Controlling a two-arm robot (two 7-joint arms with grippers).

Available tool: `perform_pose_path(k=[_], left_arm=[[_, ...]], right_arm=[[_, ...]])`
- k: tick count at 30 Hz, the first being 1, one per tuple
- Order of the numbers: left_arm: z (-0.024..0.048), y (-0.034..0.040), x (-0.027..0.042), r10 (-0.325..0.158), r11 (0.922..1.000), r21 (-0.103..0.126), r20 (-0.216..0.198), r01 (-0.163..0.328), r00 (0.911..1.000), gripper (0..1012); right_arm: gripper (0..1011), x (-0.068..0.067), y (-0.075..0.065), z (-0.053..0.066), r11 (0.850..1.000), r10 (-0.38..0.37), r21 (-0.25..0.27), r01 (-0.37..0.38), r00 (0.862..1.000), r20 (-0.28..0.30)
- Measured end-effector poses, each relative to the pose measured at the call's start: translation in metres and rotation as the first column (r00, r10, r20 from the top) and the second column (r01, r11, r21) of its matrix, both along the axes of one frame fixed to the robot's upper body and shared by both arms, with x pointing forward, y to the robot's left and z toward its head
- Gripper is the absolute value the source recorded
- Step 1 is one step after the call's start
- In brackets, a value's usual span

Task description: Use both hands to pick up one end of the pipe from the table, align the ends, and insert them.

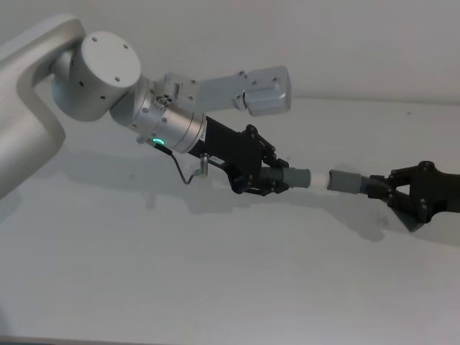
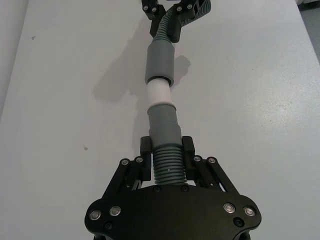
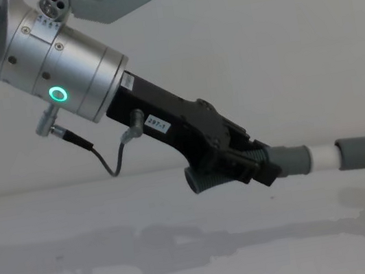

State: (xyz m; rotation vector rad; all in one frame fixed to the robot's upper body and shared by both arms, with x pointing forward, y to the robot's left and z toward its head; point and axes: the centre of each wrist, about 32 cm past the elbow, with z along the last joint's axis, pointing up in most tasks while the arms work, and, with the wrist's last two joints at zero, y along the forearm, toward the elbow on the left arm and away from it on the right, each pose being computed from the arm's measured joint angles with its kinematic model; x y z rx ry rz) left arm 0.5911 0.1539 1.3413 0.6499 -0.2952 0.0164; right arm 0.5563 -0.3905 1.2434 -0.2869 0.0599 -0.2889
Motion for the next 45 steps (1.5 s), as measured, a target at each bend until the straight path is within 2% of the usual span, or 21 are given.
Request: perform_pose_path(k=[45], left_arm=[[-0.0009, 0.0005, 0.0004, -0.006, 0.9999, -0.011, 0.000, 0.006, 1.0000, 348]], right_arm=[[156, 0.0034, 0.0065, 0.0026, 1.000, 0.015, -0.002, -0.015, 1.000, 0.005]])
